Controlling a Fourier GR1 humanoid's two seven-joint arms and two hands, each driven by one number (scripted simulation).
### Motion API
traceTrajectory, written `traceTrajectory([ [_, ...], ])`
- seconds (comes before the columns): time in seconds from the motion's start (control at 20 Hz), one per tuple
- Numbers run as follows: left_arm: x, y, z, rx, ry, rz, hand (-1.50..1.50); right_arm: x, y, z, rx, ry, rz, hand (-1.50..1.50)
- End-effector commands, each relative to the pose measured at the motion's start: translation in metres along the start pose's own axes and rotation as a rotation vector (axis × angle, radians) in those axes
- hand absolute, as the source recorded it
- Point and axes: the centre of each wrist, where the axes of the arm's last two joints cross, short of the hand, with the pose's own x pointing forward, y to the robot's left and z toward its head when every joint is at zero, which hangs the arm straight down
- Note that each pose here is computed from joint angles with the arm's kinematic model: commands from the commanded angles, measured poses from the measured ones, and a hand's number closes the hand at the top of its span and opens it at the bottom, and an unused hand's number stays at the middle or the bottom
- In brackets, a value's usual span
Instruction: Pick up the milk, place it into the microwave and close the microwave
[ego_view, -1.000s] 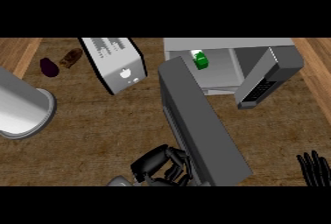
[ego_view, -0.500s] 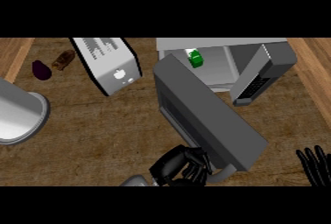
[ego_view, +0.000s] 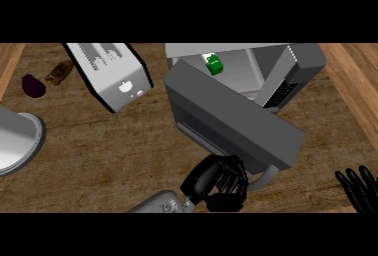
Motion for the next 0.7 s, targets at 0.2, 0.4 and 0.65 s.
traceTrajectory([
  [0.2, 0.031, 0.008, -0.036, 0.138, -0.077, 0.016, 1.5, 0.017, 0.008, -0.012, 0.05, 0.004, -0.028, -1.5],
  [0.4, 0.032, 0.024, -0.05, 0.22, -0.068, 0.023, 1.5, 0.027, 0.012, -0.014, 0.037, 0.002, -0.015, -1.5],
  [0.65, 0.043, 0.04, -0.07, 0.265, -0.082, 0.013, 1.5, 0.037, 0.012, -0.021, 0.053, -0.001, -0.022, -1.5],
])
